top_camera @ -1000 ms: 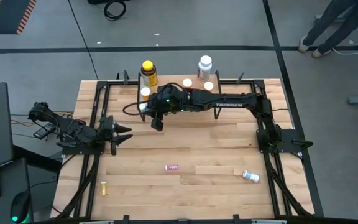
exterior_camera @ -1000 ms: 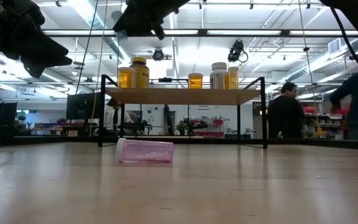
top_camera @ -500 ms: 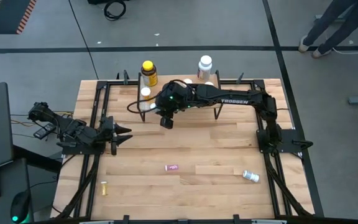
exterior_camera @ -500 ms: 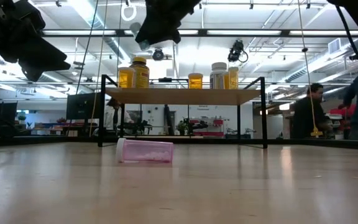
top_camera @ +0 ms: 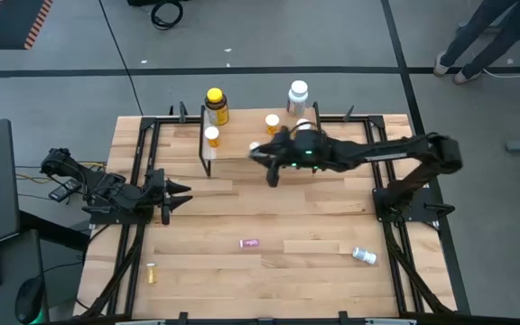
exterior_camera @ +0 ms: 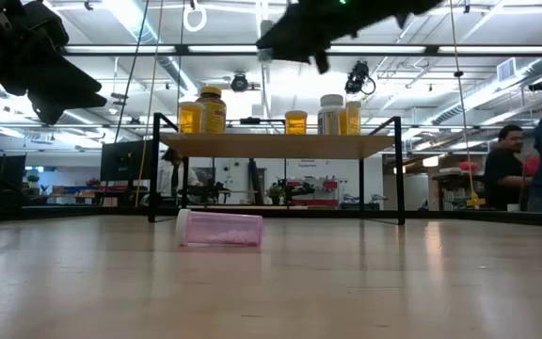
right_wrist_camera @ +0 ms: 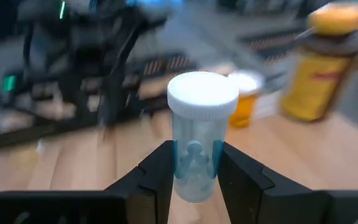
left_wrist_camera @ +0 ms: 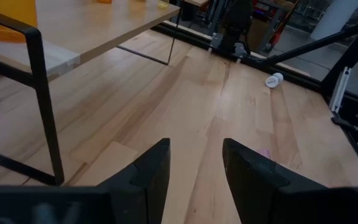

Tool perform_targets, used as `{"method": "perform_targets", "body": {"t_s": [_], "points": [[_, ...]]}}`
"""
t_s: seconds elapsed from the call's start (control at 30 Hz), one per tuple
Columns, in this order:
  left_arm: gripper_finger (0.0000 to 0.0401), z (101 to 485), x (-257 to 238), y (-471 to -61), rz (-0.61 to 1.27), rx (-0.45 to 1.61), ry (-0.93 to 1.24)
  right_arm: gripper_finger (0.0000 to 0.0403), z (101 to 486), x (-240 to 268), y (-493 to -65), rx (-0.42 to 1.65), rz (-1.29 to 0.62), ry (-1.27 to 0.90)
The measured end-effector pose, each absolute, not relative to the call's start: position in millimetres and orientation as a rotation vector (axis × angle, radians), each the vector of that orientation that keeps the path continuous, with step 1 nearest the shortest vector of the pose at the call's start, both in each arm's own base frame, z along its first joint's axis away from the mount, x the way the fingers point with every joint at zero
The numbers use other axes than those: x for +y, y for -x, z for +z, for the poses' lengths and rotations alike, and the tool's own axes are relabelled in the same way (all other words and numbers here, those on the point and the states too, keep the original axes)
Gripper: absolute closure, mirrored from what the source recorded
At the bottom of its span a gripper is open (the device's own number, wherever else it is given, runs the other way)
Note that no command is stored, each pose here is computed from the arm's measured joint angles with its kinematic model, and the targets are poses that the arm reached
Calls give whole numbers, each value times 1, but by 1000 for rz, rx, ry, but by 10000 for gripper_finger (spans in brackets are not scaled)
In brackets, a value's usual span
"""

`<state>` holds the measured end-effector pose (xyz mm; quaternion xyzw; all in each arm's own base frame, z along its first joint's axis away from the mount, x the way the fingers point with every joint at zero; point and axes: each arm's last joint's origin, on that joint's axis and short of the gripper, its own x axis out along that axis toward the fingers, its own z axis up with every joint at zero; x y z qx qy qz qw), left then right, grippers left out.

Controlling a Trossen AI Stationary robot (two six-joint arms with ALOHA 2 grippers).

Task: Pick and place medicine bottles onto shelf by color
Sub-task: Put the blue pill bottle on the shelf

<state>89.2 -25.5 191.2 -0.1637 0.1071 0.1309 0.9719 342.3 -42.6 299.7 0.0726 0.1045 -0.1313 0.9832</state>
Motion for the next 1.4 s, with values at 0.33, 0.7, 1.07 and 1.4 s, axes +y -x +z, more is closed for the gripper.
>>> {"method": "perform_targets", "body": {"t_s": [0.33,0.7,1.07,1.4], "points": [[250,192,-24,-89,299,205,297,280,258,-48,-306,100,-390,-171],[247,192,-23,-89,342,192,279,279,237,-55,-321,93,-569,-90],[245,192,-23,-89,342,192,282,279,234,-57,-322,84,-664,-50],[248,192,-23,-89,342,192,283,279,235,-49,-323,93,-639,-49]]}}
